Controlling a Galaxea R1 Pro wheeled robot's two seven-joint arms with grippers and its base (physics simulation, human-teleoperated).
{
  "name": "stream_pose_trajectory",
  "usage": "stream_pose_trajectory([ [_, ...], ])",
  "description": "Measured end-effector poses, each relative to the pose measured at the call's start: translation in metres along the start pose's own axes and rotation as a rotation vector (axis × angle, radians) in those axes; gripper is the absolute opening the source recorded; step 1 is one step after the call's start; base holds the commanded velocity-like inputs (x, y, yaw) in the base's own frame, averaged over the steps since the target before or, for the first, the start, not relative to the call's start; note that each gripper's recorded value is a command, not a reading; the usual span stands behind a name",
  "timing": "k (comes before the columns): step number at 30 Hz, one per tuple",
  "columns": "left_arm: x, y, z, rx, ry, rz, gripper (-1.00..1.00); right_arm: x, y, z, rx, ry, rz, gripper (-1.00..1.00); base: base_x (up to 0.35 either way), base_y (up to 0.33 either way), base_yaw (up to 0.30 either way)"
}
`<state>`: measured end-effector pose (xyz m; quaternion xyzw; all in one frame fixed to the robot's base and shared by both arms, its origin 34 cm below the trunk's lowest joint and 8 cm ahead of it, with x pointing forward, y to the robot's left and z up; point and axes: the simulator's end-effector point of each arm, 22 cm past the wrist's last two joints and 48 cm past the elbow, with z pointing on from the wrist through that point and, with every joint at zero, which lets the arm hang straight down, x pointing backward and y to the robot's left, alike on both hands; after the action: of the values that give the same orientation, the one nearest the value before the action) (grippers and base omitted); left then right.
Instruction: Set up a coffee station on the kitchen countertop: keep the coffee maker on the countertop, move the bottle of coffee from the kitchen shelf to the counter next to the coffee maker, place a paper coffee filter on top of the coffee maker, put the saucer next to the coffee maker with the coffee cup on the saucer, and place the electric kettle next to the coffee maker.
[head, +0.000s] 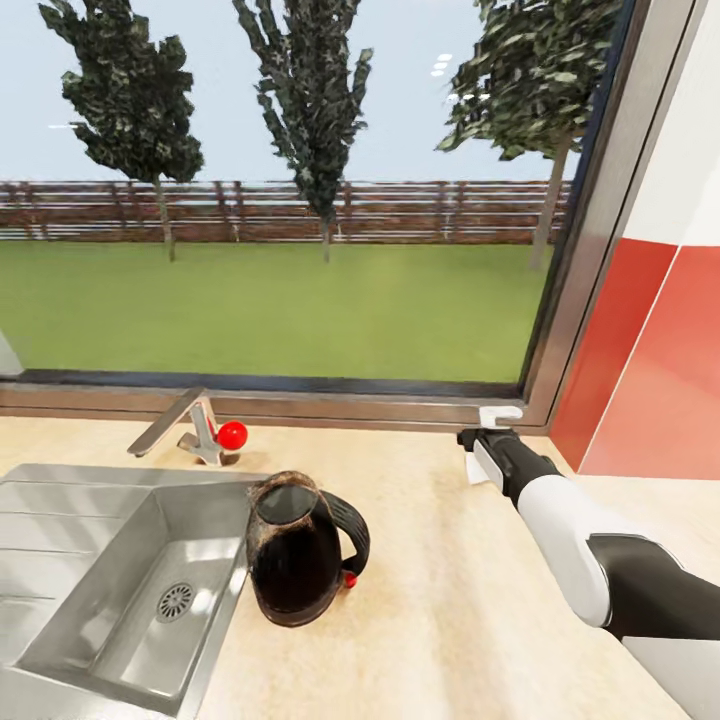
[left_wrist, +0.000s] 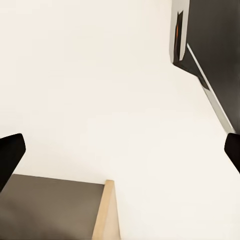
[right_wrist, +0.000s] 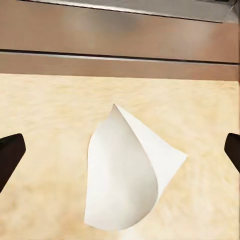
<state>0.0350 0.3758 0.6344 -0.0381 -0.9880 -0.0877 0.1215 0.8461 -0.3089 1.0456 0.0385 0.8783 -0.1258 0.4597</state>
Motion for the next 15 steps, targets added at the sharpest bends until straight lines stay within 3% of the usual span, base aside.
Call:
stream_pose_trajectory([
  [5,0.003,0.000,0.000,0.000,0.008,0.002,1.00,0.005,-0.005,0.005,0.007,0.005,0.000,1.00,0.000,0.000,-0.069],
  [15,0.019,0.000,0.001,0.001,0.036,0.006,1.00,0.015,-0.002,0.011,0.007,0.021,-0.005,1.00,0.000,0.000,-0.156],
])
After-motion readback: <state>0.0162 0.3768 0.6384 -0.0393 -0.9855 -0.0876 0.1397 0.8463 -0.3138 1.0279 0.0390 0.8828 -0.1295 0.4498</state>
